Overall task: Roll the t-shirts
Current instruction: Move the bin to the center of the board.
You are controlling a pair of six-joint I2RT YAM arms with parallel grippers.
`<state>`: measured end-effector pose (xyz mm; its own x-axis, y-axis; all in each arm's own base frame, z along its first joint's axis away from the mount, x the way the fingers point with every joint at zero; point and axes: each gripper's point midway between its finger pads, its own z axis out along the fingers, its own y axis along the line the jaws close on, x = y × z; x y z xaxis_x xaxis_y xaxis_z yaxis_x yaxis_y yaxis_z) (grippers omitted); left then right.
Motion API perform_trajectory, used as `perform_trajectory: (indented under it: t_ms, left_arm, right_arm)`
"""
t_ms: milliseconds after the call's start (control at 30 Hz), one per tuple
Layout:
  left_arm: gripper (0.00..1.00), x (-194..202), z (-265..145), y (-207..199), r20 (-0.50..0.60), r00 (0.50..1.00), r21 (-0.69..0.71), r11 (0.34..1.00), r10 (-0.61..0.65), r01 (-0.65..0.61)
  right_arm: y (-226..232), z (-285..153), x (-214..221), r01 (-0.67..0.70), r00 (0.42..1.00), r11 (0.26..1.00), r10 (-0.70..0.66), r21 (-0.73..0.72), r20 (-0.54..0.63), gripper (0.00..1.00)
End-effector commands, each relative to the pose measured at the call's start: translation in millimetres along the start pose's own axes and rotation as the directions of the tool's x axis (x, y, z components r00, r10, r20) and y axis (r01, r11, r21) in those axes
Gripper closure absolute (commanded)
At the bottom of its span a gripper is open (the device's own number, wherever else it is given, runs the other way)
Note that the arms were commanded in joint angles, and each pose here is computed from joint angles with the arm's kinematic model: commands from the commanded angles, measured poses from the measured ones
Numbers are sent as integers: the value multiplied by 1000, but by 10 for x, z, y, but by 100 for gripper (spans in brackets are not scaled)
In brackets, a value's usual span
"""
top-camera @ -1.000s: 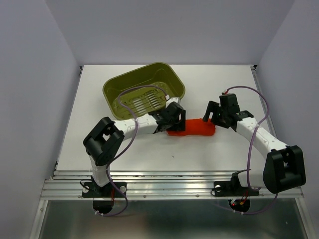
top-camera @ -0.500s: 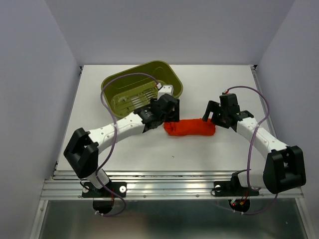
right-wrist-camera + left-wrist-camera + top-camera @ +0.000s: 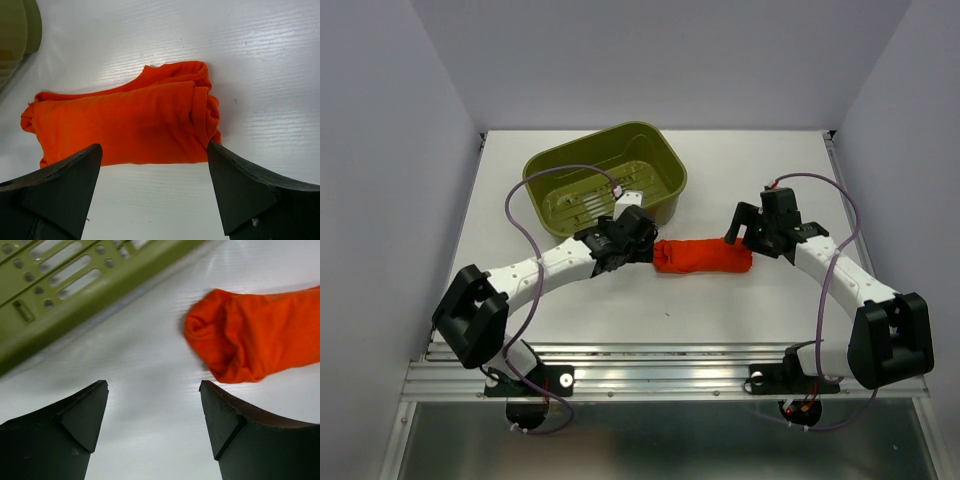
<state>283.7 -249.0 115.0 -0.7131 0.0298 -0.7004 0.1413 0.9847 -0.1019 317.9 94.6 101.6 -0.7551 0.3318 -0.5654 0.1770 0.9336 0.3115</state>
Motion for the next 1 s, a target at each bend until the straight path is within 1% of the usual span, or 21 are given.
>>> perform_trajectory:
  t_ms: [0, 100, 133, 233, 267, 333, 367, 433, 500, 533, 633, 667, 767, 800, 833, 867, 900, 967]
  left_arm:
    - [16, -351, -71, 447, 104, 994, -85, 996, -14, 23]
    - [16, -561, -22, 675, 143, 989, -176, 984, 25, 1]
    - [16, -674, 16, 786, 162, 987, -196, 980, 9, 23]
    - [16, -948, 128, 851, 208, 978, -179, 983, -1, 40]
    - [16, -1055, 145, 809, 218, 976, -164, 985, -10, 47]
    - [17, -1083, 148, 716, 201, 979, -125, 991, -19, 45]
    - [18, -1068, 125, 580, 186, 982, -60, 997, -27, 39]
    - [18, -977, 90, 465, 162, 986, -9, 999, -38, 40]
    - [18, -776, 2, 287, 113, 991, 67, 996, -70, 63]
    - [18, -699, -36, 205, 89, 990, 101, 990, -109, 100]
    - [18, -462, -190, -67, 20, 984, 216, 962, -176, 167]
    - [18, -360, -250, -173, -21, 975, 261, 940, -222, 220]
    - [16, -229, -356, -491, -69, 964, 349, 899, -256, 264]
    - [14, -145, -325, -561, -103, 954, 352, 887, -280, 299]
    - [12, -123, -302, -647, -115, 951, 371, 875, -289, 310]
    - [11, -47, -286, -718, -158, 946, 391, 862, -282, 322]
    - [11, 37, -185, -748, -188, 941, 374, 865, -281, 334]
    - [9, 44, -99, -808, -198, 931, 374, 854, -308, 362]
  right_arm:
    - [101, -61, -188, -12, 998, 999, 14, -38, 57, 9]
    - [100, -60, -189, -14, 998, 999, 16, -37, 58, 9]
    - [117, -59, -181, -16, 998, 999, 19, -46, 52, 9]
    - [161, -59, -158, -17, 999, 997, 19, -70, 39, 9]
    - [166, -60, -155, -18, 999, 997, 21, -73, 38, 9]
    - [165, -90, -155, -16, 999, 997, 20, -77, 44, 9]
    - [152, -102, -153, -16, 999, 997, 20, -73, 50, 9]
    - [126, -124, -133, -19, 998, 997, 23, -69, 58, 9]
    - [91, -109, -94, -20, 998, 998, 23, -59, 52, 8]
    - [72, -85, -59, -21, 999, 998, 23, -52, 41, 9]
    - [75, -50, -15, -29, 999, 998, 30, -54, 20, 8]
    - [74, -32, -2, -29, 999, 998, 29, -53, 12, 8]
    - [70, -7, -11, -29, 999, 998, 30, -48, 13, 8]
    - [70, -7, -30, -24, 1000, 999, 25, -45, 17, 8]
    - [67, -5, -36, -23, 1000, 999, 24, -42, 19, 8]
    - [69, -8, -46, -23, 1000, 999, 24, -42, 21, 8]
    - [71, -13, -61, -23, 999, 999, 24, -42, 26, 8]
    - [79, -31, -75, -23, 999, 999, 24, -45, 33, 8]
